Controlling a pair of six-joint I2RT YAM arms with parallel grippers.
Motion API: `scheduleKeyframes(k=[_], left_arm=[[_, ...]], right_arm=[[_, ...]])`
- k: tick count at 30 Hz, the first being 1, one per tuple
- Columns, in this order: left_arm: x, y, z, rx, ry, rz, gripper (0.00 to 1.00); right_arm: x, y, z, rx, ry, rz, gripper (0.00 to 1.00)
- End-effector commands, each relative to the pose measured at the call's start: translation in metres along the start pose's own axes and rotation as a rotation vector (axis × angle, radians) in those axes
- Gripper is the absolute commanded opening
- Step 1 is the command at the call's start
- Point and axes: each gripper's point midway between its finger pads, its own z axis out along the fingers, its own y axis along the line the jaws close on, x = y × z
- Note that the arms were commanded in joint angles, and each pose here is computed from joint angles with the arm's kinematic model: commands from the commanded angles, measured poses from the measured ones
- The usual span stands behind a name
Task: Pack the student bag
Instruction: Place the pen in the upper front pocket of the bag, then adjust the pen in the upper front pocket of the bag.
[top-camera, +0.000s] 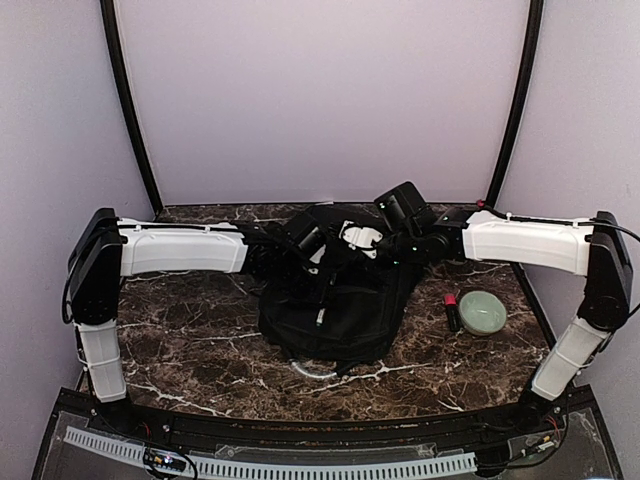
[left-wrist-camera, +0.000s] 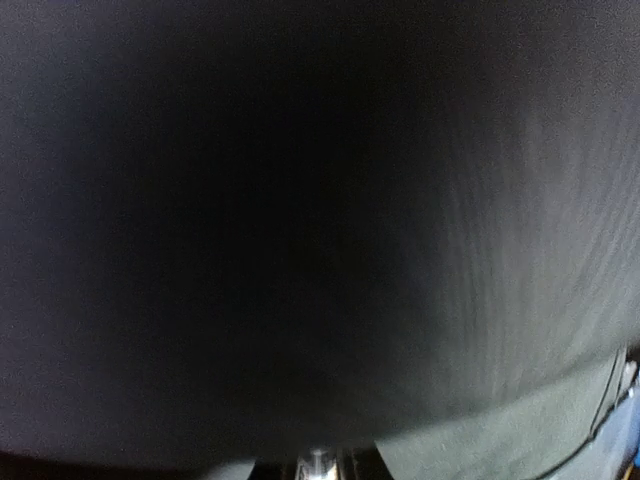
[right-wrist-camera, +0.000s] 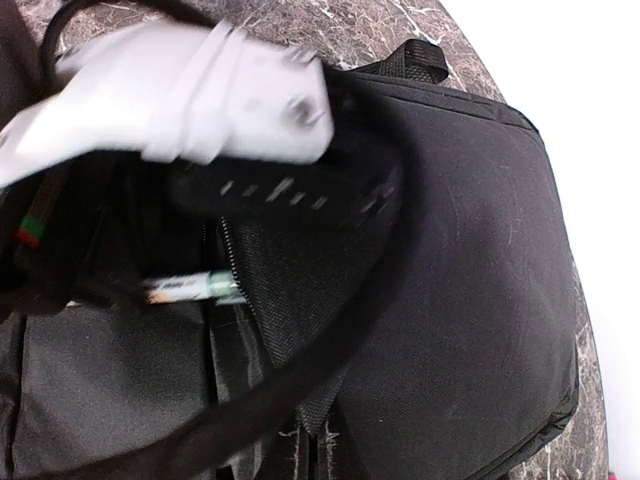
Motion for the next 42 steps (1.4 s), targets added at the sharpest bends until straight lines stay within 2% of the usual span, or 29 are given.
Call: scheduleKeyframes(k=[1,4,7,10,16,19,21,22,26,31,42], left_arm=[[-0.038,0.013,-0.014,-0.052,-0.114,-0.034,0.0],[-0.051,0.006,-0.011,-0.021,-0.117,-0.018,0.0],[-0.053,0.005,-0.012,-0.033,-0.098,-0.005,0.17],[-0.047,0.002,-0.018,-0.009,-0.078,0.005,0.27],[-0.026,0.0,-0.052,0.007,-0.106,0.007,0.32],[-0.012,0.001,-0.07,0.016,-0.128,-0.008,0.27],[0.004,0.001,-0.07,0.03,-0.114,-0.009,0.13],[0.009,-0.001,-0.07,0.042,-0.112,-0.002,0.09],[0.036,-0.022,-0.059,0.071,-0.088,0.113,0.0],[0.047,-0.019,-0.036,0.029,-0.037,0.123,0.0],[0.027,-0.013,-0.018,-0.07,-0.07,0.17,0.0]], right_arm=[[-0.031,-0.001,-0.016,0.014,-0.12,-0.016,0.0],[-0.031,-0.001,-0.016,0.017,-0.117,-0.017,0.0],[-0.03,-0.003,-0.016,0.019,-0.117,-0.017,0.0],[-0.028,-0.004,-0.016,0.02,-0.116,-0.013,0.0],[-0.028,-0.004,-0.016,0.014,-0.118,-0.012,0.0],[-0.028,-0.004,-0.015,0.012,-0.118,-0.01,0.0],[-0.028,-0.003,-0.016,0.01,-0.119,-0.011,0.0],[-0.028,-0.003,-0.015,0.009,-0.12,-0.011,0.0],[-0.028,-0.003,-0.015,0.006,-0.121,-0.011,0.0],[-0.028,-0.002,-0.015,0.004,-0.12,-0.01,0.0],[-0.026,-0.005,-0.015,0.018,-0.114,-0.014,0.0]])
